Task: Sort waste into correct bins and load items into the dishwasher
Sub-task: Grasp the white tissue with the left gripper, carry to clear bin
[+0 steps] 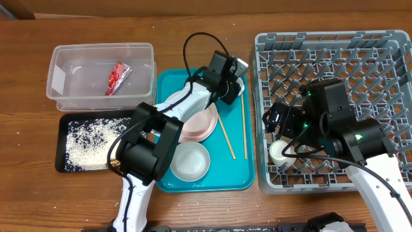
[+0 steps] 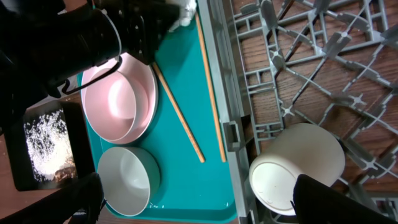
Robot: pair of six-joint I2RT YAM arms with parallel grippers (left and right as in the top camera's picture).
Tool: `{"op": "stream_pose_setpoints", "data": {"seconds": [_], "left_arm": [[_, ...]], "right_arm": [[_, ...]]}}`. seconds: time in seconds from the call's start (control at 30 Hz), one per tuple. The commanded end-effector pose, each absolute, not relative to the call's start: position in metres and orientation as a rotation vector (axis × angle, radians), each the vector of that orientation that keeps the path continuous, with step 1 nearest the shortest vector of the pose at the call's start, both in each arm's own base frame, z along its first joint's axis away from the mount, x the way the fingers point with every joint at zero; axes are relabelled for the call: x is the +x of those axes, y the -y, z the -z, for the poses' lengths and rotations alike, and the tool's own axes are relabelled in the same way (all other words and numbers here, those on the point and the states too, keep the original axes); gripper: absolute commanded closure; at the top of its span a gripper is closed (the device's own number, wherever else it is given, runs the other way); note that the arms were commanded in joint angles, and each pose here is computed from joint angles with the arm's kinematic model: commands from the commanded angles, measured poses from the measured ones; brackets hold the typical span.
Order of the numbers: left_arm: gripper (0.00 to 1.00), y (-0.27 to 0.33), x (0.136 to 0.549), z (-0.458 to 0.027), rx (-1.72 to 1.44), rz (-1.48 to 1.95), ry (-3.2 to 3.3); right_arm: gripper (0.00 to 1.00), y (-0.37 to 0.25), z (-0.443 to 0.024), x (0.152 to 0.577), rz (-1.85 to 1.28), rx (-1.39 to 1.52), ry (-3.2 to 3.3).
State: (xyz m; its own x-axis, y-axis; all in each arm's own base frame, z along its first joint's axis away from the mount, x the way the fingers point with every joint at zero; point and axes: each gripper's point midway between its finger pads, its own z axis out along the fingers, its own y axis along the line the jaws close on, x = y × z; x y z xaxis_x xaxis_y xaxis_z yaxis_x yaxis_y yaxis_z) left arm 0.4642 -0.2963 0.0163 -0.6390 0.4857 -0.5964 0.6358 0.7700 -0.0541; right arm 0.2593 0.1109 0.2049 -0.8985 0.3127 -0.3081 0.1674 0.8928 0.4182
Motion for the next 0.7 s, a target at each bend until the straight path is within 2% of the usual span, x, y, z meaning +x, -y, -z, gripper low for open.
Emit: {"op": "stream_pose_setpoints", "data": {"seconds": [0.0,0.1,0.2,0.33,0.4,0.5,0.67], "left_arm": [[0.96,0.286,0.469,-0.028,0.730,0.308,-2.429],[0.96,0.279,0.470,-0.058,0.642,0.314,-2.442],[0.96,0.259,0.476,-0.118,0.532,0.281,-2.384],[0.96,0.207,0.480,-0.195,0.387,0.139,-2.284],[0.96,0.175,0.476,-0.216,0.317,0.057,-2.284],[0.96,0.115,0.464,-0.218,0.109,-0.076,-2.366],[0.96,0.035,0.451,-0.181,-0.167,-0.184,-2.527]], "right_arm": [[0.00,-0.113,-0.214,0.262,-0.561,0.337,-2.662],[0.00,-0.113,-0.213,0.261,-0.559,0.338,-2.665],[0.00,-0.113,-0.213,0.261,-0.560,0.338,-2.666],[0.00,-0.113,-0.213,0.261,-0.560,0.338,-2.666],[0.00,-0.113,-0.213,0.261,-0.560,0.338,-2.666],[0.00,-0.113,-0.213,0.261,-0.560,0.338,-2.665],[0.00,-0.113,-0.213,0.261,-0.560,0.338,-2.665]]}}
